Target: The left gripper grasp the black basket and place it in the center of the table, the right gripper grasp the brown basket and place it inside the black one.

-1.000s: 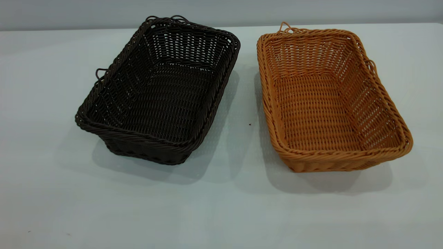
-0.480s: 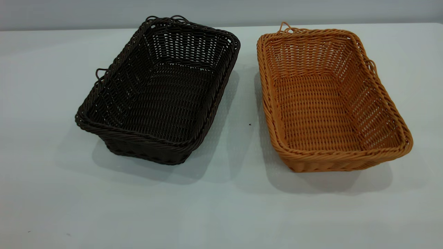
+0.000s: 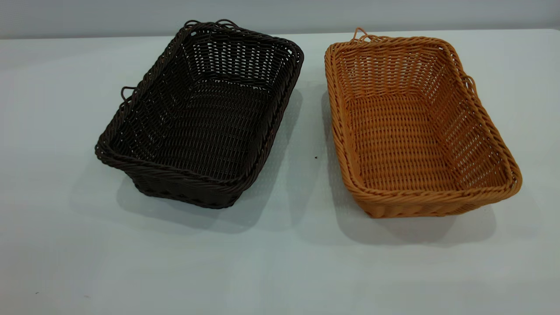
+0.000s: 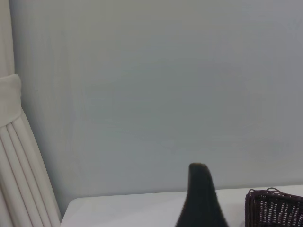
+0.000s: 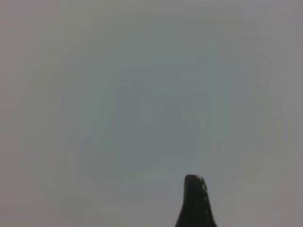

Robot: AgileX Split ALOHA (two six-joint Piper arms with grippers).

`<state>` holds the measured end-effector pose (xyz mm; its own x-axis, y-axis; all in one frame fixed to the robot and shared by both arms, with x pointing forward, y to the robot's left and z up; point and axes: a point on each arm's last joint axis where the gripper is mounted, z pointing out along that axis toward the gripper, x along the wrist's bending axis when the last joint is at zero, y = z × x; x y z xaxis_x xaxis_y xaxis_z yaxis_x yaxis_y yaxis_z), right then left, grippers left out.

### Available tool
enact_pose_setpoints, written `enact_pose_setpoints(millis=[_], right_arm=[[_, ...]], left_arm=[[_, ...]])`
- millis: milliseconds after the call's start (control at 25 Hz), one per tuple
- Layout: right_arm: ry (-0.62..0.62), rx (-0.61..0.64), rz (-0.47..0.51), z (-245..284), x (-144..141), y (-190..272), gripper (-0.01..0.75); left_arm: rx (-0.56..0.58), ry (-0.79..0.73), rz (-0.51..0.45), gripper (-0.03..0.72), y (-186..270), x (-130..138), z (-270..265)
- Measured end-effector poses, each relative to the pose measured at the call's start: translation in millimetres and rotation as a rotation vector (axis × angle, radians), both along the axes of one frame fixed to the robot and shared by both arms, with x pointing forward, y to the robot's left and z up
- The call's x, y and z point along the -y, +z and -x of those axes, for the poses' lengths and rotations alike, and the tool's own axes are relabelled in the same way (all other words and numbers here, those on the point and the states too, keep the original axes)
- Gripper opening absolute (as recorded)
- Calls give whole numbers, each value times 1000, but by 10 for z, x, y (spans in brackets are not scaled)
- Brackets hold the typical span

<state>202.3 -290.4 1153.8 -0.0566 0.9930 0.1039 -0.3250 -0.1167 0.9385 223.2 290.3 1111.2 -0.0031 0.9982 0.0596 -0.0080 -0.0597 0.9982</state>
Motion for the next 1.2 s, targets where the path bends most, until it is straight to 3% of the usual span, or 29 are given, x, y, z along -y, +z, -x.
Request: enact_pose_setpoints(millis=[520,760,920,1200], right_arm=[[13,1,-13,1,-7,1,470],[20,-43,-12,-11,-14,-37,470],[66,-207,-40,-149,-44,-124,480],[162,-761,-70,-910,-95,-367,535]], left_arm=[[12,-14,18,474,11,12,0],[92,-17,37,474,83,14,4],[8,-19,45,474,73,2,-143],[-411,-26,83,474,-114,-61,-850]])
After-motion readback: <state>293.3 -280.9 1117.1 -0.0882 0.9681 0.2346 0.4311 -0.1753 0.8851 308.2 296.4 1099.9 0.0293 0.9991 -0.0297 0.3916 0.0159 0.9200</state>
